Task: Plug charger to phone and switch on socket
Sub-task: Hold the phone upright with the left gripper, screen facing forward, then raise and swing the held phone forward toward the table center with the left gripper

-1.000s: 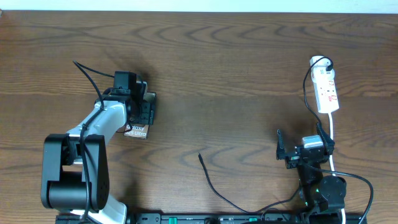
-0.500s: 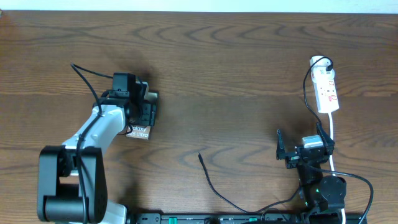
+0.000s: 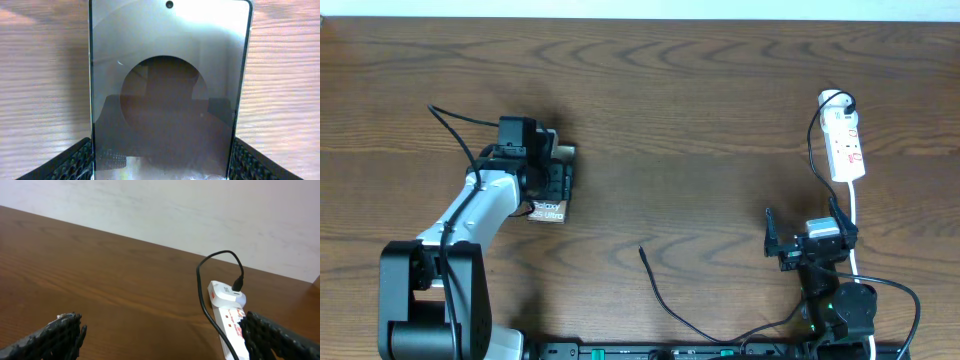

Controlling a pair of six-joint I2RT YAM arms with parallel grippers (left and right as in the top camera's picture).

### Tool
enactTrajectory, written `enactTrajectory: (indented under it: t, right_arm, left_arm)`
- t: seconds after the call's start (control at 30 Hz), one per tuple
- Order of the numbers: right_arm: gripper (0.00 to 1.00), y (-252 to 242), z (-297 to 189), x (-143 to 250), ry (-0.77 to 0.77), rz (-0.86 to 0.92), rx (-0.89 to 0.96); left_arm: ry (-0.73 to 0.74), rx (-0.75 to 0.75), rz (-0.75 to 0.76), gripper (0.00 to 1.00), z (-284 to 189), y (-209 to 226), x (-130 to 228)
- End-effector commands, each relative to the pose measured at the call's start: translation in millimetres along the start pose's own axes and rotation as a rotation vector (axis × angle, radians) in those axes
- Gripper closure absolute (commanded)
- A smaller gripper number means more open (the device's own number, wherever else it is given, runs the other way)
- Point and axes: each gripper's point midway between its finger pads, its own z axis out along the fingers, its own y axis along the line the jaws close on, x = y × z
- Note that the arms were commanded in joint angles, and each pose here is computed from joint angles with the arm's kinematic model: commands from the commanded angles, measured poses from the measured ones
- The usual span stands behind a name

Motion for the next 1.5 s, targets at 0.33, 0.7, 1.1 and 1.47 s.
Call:
enactTrajectory:
  t: [0.33, 0.7, 1.1, 1.47]
  right_arm:
    - [0.01, -0.6, -0.3, 0.4, -0.001, 0.008, 0.001]
    - [0.01, -0.6, -0.3, 0.4, -0.001, 0.008, 0.001]
    - [0.01, -0.6, -0.3, 0.4, -0.001, 0.008, 0.001]
    - [0.01, -0.6, -0.3, 0.4, -0.001, 0.008, 0.001]
  left_arm:
    - [-0.091, 0.461, -0.177, 0.81, -32.7, -77.8, -41.4]
    - [-0.079, 0.866, -0.496, 0.81, -82.0, -120.9, -86.2]
    - [-0.011, 1.211, -0.735, 0.87, -158.4, -131.2, -135.4]
    - [0.058, 1.344, -0.895, 0.92, -196.6, -136.5, -154.7]
